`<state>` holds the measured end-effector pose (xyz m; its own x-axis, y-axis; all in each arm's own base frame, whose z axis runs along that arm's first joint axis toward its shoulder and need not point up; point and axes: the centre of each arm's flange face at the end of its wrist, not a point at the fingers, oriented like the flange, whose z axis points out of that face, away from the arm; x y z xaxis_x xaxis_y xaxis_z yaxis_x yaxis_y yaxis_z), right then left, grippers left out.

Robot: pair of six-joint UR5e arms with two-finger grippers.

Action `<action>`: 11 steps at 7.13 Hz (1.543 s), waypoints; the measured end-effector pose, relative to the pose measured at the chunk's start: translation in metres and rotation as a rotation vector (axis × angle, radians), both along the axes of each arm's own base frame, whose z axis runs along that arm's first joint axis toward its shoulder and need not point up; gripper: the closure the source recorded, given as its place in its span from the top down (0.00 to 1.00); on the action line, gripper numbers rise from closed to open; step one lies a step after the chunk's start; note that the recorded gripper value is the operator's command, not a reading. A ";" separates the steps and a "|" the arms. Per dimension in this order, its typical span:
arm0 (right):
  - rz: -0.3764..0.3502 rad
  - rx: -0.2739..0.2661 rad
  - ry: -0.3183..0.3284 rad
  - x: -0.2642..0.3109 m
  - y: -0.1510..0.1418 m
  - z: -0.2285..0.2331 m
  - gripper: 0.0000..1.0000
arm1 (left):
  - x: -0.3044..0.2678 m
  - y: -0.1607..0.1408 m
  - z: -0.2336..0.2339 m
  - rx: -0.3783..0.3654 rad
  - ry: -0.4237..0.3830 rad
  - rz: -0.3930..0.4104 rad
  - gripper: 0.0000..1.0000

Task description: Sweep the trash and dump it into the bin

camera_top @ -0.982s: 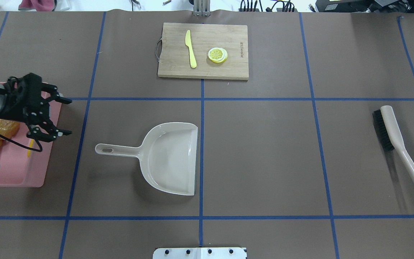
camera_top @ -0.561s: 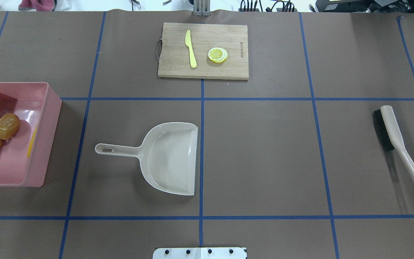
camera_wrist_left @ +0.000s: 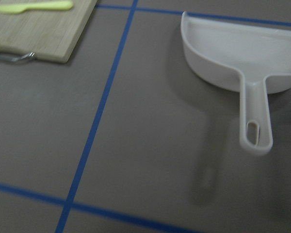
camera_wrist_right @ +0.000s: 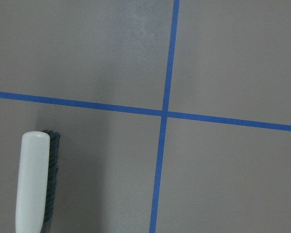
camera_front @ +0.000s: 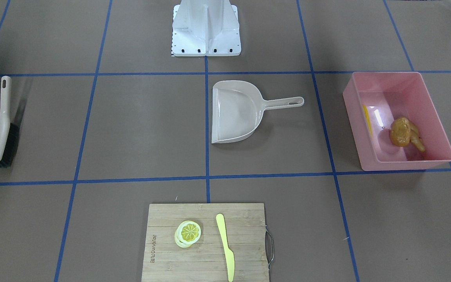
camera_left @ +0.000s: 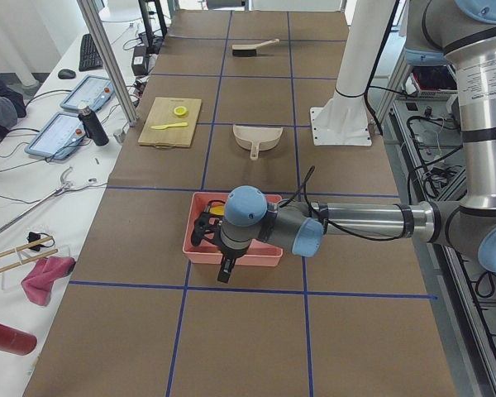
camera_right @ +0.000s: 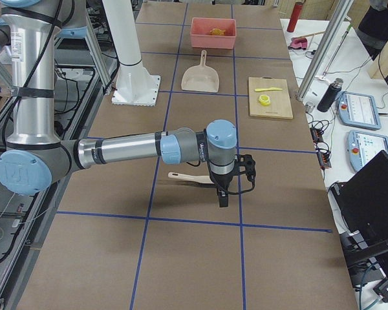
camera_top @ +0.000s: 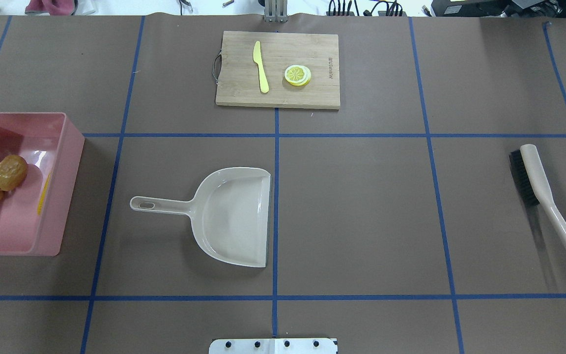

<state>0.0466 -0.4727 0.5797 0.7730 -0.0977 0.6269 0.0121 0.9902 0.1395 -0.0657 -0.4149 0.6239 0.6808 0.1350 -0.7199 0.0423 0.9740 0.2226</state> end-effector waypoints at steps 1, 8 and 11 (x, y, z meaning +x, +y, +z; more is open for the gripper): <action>0.000 -0.001 0.000 0.000 0.001 0.001 1.00 | -0.018 0.008 0.015 -0.081 -0.005 -0.045 0.98; 0.000 0.001 0.000 0.000 0.001 0.001 1.00 | -0.025 0.020 0.049 -0.369 0.078 -0.116 0.98; 0.000 0.002 -0.001 0.000 0.001 0.001 1.00 | -0.024 0.017 0.046 -0.375 0.090 -0.123 0.98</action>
<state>0.0466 -0.4721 0.5805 0.7725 -0.0988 0.6272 0.0121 0.9899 0.1411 -0.0900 -0.3974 0.6701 0.6078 -0.2267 -0.7610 0.1670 0.9734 -0.1566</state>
